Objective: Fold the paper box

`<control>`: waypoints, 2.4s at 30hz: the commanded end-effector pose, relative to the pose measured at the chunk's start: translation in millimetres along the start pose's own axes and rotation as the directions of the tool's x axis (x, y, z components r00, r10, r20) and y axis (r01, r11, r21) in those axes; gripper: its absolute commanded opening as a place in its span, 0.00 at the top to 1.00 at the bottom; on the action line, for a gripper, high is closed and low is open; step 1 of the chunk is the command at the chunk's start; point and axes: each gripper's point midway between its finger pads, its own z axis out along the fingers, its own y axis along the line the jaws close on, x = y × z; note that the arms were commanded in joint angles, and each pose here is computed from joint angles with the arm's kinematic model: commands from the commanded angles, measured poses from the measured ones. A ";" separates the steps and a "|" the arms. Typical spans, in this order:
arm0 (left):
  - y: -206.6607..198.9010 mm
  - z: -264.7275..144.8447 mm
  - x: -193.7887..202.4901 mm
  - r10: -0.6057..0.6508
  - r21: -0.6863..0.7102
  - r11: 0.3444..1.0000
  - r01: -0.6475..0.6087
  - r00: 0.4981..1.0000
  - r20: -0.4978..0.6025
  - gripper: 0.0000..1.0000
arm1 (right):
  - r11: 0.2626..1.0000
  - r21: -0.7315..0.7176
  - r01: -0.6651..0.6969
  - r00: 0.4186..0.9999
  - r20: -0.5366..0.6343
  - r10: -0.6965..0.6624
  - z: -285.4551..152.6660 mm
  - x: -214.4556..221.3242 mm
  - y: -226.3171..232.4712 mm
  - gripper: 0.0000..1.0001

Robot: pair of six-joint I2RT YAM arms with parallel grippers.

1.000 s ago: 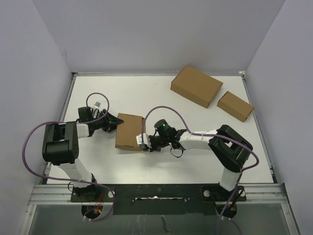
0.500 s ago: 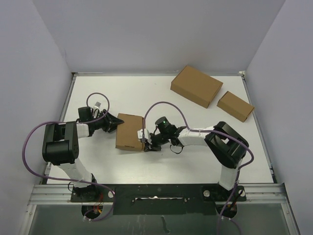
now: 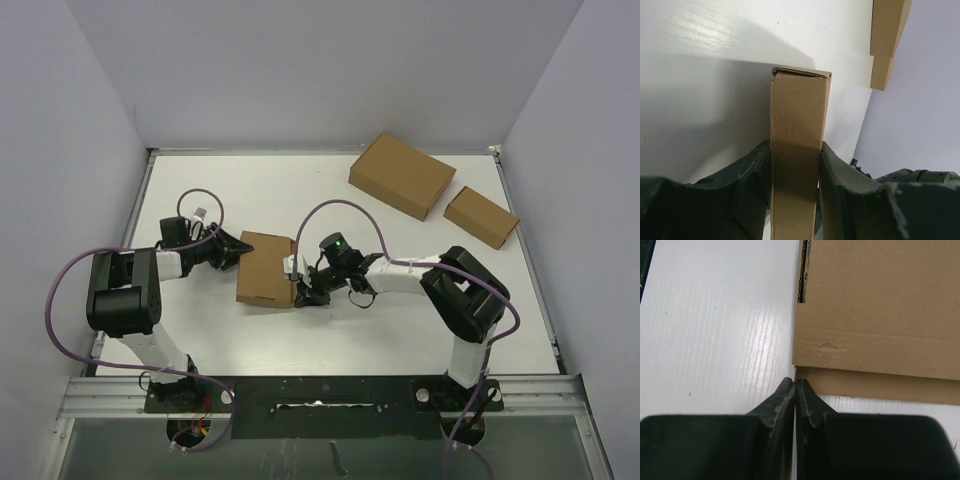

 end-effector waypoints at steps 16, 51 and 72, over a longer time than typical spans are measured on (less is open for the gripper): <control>0.0 0.7 7.1 0.086 -0.144 0.986 -0.085 0.996 -0.001 0.92 | 1.000 0.010 -0.017 0.999 -0.045 0.018 3.8 -19.8 -14.2 1.00; -20.7 -7.2 13.0 0.426 -0.455 0.774 -0.441 0.893 -0.142 0.92 | 0.979 0.202 0.020 0.997 0.067 -0.034 -138.4 -63.0 -68.1 0.61; -46.9 25.1 68.3 0.601 -0.627 0.284 -0.725 0.644 -0.472 0.91 | 0.928 0.363 -0.087 0.978 0.211 0.009 -232.7 -66.5 -88.6 0.60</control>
